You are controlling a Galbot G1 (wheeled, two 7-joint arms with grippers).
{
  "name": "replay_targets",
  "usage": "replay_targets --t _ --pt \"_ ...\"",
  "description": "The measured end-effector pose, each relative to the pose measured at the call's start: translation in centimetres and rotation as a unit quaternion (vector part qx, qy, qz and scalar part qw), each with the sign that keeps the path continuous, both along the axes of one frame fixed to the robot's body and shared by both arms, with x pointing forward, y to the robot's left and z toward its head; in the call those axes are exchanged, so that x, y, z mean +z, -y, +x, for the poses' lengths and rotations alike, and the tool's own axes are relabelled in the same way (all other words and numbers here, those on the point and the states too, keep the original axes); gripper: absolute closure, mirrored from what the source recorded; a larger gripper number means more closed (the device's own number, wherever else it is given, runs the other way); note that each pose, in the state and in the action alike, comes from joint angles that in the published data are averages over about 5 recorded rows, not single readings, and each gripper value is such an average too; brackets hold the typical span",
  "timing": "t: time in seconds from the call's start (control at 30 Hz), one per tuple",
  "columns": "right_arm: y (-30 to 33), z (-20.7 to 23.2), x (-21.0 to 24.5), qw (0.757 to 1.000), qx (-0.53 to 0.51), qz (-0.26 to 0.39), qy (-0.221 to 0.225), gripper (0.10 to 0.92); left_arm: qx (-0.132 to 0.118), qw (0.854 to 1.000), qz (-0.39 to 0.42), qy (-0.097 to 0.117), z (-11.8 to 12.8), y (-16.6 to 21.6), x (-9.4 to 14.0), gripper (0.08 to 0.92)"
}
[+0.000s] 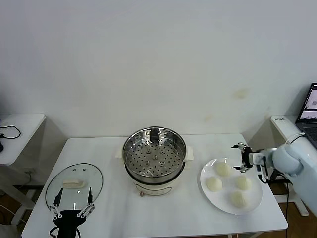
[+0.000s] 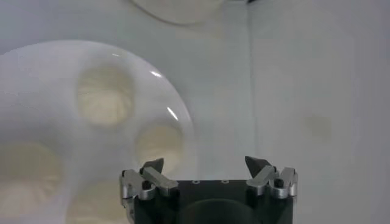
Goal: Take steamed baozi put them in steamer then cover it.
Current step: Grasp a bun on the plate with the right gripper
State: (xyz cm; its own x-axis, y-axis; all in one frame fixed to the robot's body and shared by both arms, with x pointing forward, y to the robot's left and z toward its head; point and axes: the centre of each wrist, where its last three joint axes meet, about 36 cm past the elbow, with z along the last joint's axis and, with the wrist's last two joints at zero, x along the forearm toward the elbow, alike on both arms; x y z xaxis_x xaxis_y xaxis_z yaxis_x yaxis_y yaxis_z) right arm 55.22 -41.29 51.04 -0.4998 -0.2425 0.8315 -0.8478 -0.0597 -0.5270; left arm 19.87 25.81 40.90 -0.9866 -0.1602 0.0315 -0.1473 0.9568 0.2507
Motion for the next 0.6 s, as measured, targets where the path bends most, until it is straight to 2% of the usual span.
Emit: replay_targets --t 0.27,0.6 --pt "-1.6 3.2 -2.6 0.996 0.009 -0.037 -0.085 0.2 -0.001 1.0 0.004 0.004 0.4 -0.3 0.3 0.177" --pt "-3.5 5.9 -4.5 0.991 0.002 -0.059 -0.117 0.199 0.003 1.0 0.006 0.003 0.5 -0.8 0.4 0.177"
